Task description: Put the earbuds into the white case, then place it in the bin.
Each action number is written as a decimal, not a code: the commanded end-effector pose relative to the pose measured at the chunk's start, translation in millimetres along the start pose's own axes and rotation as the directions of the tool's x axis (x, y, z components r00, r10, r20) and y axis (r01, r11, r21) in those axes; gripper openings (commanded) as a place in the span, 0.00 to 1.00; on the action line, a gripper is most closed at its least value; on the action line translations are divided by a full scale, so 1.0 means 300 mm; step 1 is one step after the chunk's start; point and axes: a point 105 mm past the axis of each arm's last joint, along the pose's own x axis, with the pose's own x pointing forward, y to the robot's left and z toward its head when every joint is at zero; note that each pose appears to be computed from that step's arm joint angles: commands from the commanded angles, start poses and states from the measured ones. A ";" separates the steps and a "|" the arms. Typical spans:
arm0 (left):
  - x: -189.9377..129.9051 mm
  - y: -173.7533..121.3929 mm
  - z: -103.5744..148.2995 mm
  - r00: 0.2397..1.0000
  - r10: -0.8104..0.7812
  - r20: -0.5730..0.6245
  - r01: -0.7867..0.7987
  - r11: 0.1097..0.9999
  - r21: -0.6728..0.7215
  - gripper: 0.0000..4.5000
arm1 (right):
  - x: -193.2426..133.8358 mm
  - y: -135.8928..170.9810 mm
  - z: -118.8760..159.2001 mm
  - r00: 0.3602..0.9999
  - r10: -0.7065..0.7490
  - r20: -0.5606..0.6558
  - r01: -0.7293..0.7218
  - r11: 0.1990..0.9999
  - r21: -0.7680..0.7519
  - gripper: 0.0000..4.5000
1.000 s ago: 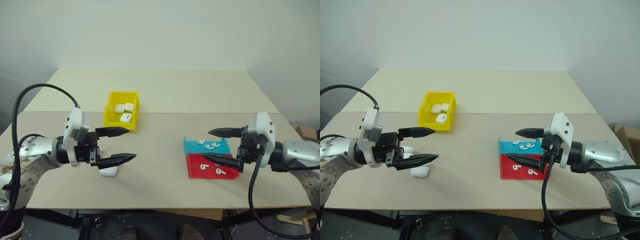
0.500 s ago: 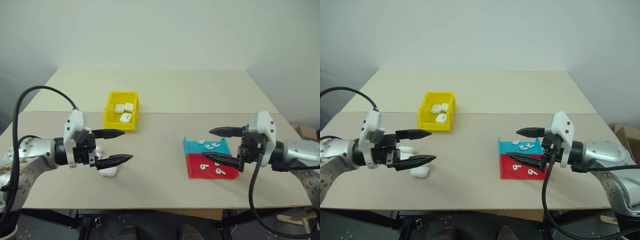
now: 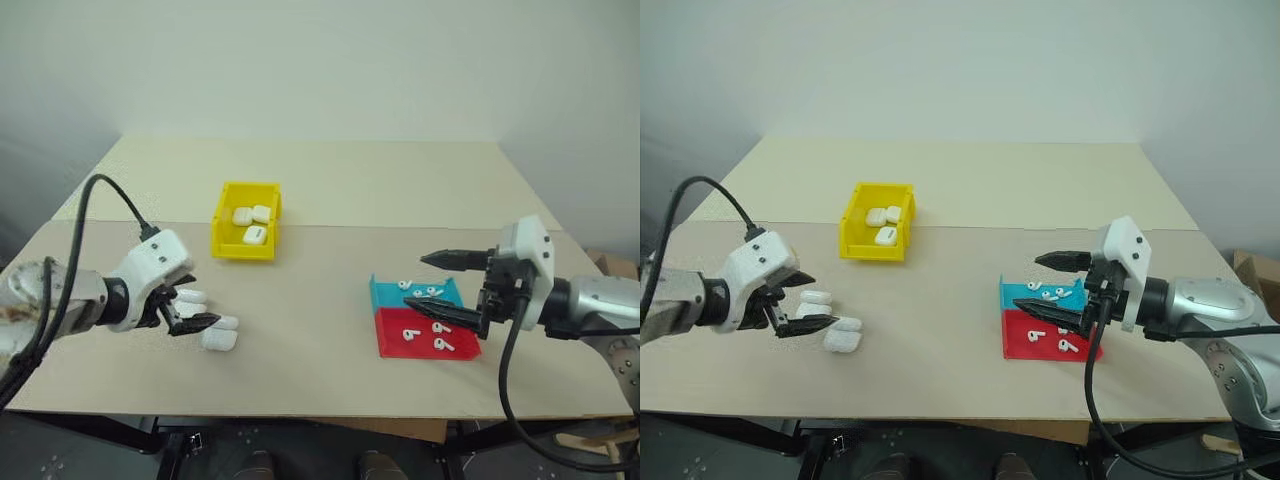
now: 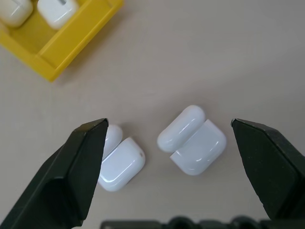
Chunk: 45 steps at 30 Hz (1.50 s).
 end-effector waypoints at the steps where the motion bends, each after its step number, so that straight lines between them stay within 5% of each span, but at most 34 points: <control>1: 0.004 0.043 -0.027 0.990 0.102 -0.097 -0.111 0.989 -0.094 1.00 | -0.017 0.002 0.034 1.000 -0.018 0.012 0.019 0.999 -0.030 1.00; 5: 0.023 0.085 -0.025 0.969 0.171 -0.178 -0.211 0.948 -0.240 1.00 | -0.020 -0.002 0.038 1.000 -0.017 0.008 0.017 1.000 -0.019 1.00; 10: 0.059 0.112 -0.041 0.912 0.294 -0.287 -0.341 0.931 -0.131 1.00 | -0.013 -0.006 0.033 1.000 -0.006 0.000 0.006 1.000 -0.011 1.00; 14: 0.079 0.141 -0.012 0.910 0.342 -0.234 -0.394 0.889 -0.233 1.00 | -0.009 -0.007 0.038 1.000 0.002 0.004 -0.002 1.000 -0.008 1.00; 27: 0.090 0.151 -0.089 0.868 0.176 -0.464 -0.390 0.821 -0.417 1.00 | -0.010 -0.010 0.042 1.000 0.007 0.005 -0.007 1.000 -0.016 1.00; 45: 0.204 0.096 -0.107 0.821 0.119 -0.559 -0.457 0.723 -0.517 1.00 | -0.013 -0.003 0.055 1.000 0.009 0.013 -0.009 1.000 -0.027 1.00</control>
